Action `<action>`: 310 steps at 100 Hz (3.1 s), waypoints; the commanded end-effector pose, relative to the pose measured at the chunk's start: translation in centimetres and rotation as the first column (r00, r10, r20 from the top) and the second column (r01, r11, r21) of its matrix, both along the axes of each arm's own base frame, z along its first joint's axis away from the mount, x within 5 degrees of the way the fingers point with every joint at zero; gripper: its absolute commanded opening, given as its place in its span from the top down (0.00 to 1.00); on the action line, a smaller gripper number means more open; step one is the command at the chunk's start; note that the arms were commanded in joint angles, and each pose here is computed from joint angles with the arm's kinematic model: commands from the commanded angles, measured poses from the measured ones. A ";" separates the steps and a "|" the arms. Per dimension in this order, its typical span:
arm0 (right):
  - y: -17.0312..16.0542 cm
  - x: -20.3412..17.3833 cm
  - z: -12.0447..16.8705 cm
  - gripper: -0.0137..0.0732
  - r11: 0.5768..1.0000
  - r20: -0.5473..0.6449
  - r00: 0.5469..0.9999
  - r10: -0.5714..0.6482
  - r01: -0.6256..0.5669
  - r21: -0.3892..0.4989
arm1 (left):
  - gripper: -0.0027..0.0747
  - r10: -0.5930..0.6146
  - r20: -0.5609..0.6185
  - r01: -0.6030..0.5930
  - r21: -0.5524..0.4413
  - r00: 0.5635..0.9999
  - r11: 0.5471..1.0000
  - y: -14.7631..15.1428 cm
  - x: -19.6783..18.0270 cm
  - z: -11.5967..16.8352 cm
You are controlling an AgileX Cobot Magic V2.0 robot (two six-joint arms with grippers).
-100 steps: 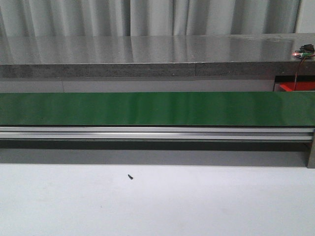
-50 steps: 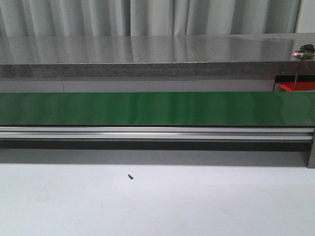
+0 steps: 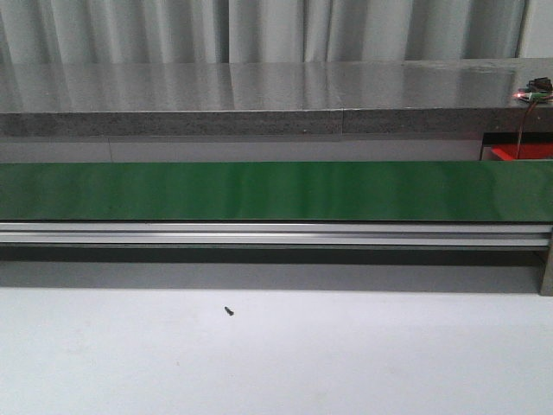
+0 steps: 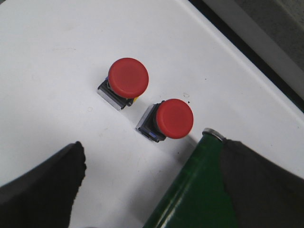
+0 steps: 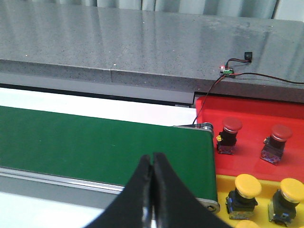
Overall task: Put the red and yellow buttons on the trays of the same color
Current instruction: 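Lower the left gripper onto a red button in the cluster and grasp it, then carry the red button with the left gripper onto the belt's near end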
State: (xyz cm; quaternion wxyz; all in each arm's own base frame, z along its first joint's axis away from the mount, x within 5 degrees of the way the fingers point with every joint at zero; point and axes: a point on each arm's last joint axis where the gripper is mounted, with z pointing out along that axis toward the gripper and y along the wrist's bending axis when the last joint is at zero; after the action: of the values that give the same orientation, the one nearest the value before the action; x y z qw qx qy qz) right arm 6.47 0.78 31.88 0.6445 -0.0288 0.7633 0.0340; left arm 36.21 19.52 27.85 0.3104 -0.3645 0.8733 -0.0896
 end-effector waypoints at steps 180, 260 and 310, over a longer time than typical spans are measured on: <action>0.0 0.1 1.2 0.92 1.000 0.068 0.998 -0.006 0.005 0.010 | 0.58 0.169 0.058 -0.167 -0.044 0.984 0.985 3.4 7.4 -5.0; 0.0 0.1 1.2 0.92 1.000 0.070 0.998 -0.006 0.006 0.010 | 0.72 0.039 0.083 -0.043 0.049 0.996 0.998 2.1 4.3 2.3; -0.1 0.1 1.3 0.92 1.000 0.077 0.997 -0.008 0.007 0.010 | 0.72 -0.200 0.062 0.192 0.114 0.978 0.975 -1.7 2.4 6.6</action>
State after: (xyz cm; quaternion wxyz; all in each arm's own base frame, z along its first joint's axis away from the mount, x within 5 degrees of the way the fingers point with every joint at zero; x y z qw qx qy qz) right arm 6.43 0.82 31.71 0.6374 -0.0293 0.7691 0.0365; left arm 38.99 19.36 30.62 0.2952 -0.2863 0.9087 -0.0716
